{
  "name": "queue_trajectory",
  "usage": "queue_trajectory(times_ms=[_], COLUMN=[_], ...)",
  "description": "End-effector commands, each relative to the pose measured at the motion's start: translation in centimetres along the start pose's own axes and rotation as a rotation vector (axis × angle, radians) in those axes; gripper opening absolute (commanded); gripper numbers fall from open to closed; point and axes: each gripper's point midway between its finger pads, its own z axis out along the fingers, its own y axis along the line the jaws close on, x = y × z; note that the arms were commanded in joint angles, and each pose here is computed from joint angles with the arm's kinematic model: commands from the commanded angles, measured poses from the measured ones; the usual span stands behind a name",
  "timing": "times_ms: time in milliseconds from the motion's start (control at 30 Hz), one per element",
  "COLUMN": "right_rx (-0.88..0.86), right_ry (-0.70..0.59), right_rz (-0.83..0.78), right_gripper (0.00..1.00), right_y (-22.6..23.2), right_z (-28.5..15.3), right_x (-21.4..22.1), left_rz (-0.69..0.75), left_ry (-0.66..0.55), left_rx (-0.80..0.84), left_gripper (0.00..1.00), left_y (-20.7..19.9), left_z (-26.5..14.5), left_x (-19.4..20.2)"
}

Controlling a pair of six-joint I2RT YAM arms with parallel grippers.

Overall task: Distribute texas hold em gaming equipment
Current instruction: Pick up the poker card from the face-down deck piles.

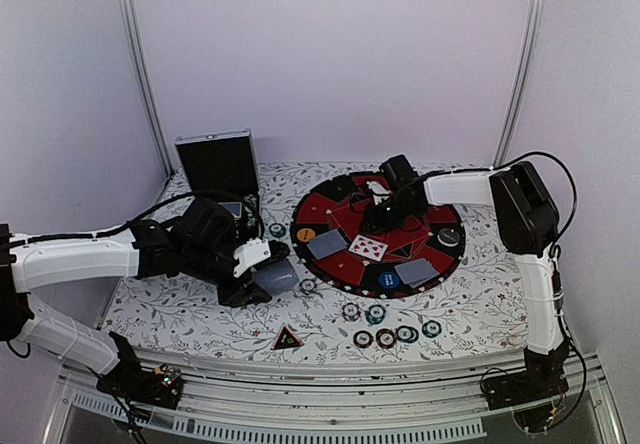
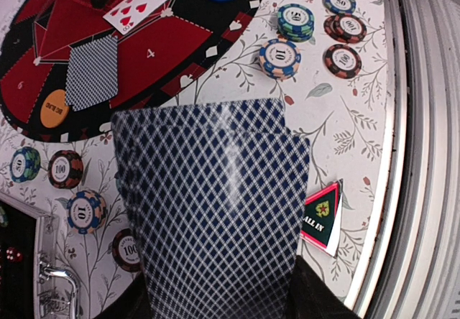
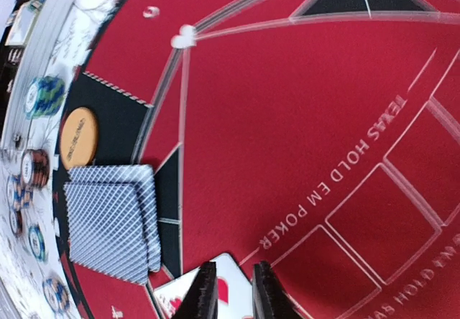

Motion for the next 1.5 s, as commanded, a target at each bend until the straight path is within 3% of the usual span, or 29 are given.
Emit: queue_trajectory(times_ms=[0, 133, 267, 400, 533, 767, 1267, 1467], right_rx=[0.008, -0.073, -0.308, -0.521, -0.584, -0.589, -0.615, -0.488], right_ry=[-0.197, -0.283, -0.289, -0.276, -0.238, -0.17, -0.122, -0.144], right_rz=[-0.099, -0.195, -0.328, -0.373, -0.4, -0.355, -0.338, -0.318], right_gripper=[0.27, 0.48, 0.64, 0.75, 0.82, 0.88, 0.88, 0.87], right_y=[3.7, 9.0, 16.6, 22.5, 25.8, 26.2, 27.5, 25.8], right_z=[-8.3, -13.1, -15.4, -16.3, -15.4, -11.5, -7.6, -6.1], right_x=[-6.4, -6.9, -3.7, 0.4, 3.3, 5.7, 7.3, 6.4], left_rz=[-0.002, 0.002, 0.003, 0.006, 0.006, 0.01, 0.007, 0.003], left_ry=[-0.02, -0.02, -0.025, -0.032, -0.04, -0.058, -0.086, -0.092], left_rx=[-0.005, -0.011, -0.008, -0.005, -0.011, -0.02, -0.051, -0.045], left_gripper=[0.51, 0.51, 0.51, 0.51, 0.51, 0.51, 0.5, 0.5], left_y=[0.4, 0.5, 0.5, 0.4, 0.5, 0.5, 1.0, 0.9], left_z=[-0.1, -0.2, -0.3, -0.4, -0.6, -1.1, -1.7, -1.7], left_x=[-0.2, -0.2, -0.3, -0.5, -0.7, -1.0, -1.7, -1.9])
